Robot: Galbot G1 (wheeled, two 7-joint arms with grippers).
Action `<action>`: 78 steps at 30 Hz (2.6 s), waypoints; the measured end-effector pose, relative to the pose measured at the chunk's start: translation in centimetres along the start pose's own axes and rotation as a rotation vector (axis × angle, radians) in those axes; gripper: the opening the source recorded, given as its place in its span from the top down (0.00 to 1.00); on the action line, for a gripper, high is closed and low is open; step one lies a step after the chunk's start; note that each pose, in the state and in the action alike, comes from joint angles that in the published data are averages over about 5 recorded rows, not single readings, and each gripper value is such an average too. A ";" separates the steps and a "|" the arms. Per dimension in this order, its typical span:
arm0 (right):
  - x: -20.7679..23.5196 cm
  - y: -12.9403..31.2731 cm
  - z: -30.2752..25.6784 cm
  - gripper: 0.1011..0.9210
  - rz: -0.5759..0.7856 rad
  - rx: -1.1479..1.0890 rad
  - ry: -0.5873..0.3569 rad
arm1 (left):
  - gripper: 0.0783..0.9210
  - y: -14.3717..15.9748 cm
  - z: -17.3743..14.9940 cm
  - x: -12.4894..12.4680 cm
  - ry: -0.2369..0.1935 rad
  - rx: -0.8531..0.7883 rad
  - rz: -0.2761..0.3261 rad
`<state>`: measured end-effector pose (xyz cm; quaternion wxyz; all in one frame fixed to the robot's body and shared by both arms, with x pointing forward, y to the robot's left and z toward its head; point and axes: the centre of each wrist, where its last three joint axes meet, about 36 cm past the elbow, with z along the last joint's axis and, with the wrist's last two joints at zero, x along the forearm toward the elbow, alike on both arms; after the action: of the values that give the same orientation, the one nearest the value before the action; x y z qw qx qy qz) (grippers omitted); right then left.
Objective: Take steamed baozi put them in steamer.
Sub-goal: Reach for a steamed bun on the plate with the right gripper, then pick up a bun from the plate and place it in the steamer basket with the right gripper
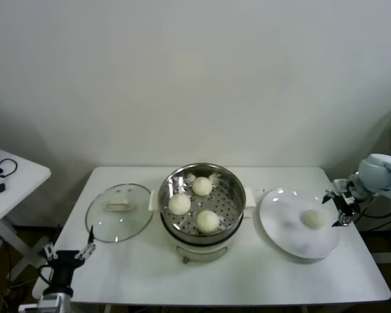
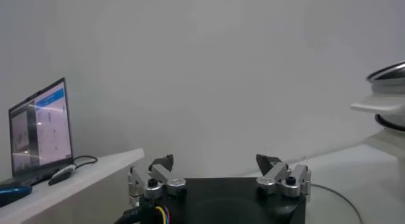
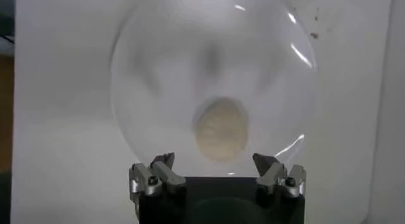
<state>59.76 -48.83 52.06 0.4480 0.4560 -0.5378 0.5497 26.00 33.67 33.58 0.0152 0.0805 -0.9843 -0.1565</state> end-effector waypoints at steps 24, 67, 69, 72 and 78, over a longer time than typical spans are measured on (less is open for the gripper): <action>-6.5 -1.4 -0.2 0.20 -0.003 -0.042 -0.037 | 0.12 0.3 0.3 0.3 0.014 -0.014 -0.012; 18.3 -6.8 -19.8 0.40 0.169 0.200 -0.341 | 0.12 0.9 0.0 -0.3 0.002 -0.013 -0.020; 18.6 -6.6 -21.4 0.40 0.171 0.220 -0.352 | 0.12 0.9 0.1 -0.3 0.004 -0.013 -0.020; 18.2 -6.2 -23.4 0.39 0.165 0.246 -0.360 | 0.12 0.9 0.2 -0.3 0.006 -0.011 -0.018; 16.1 -5.4 -25.8 0.39 0.136 0.276 -0.362 | 0.12 0.7 0.3 -0.2 0.010 -0.011 -0.012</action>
<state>61.60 -22.86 68.68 0.2397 0.5668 -0.5587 0.5559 26.08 34.41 33.47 0.0197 0.0870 -0.9829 -0.1614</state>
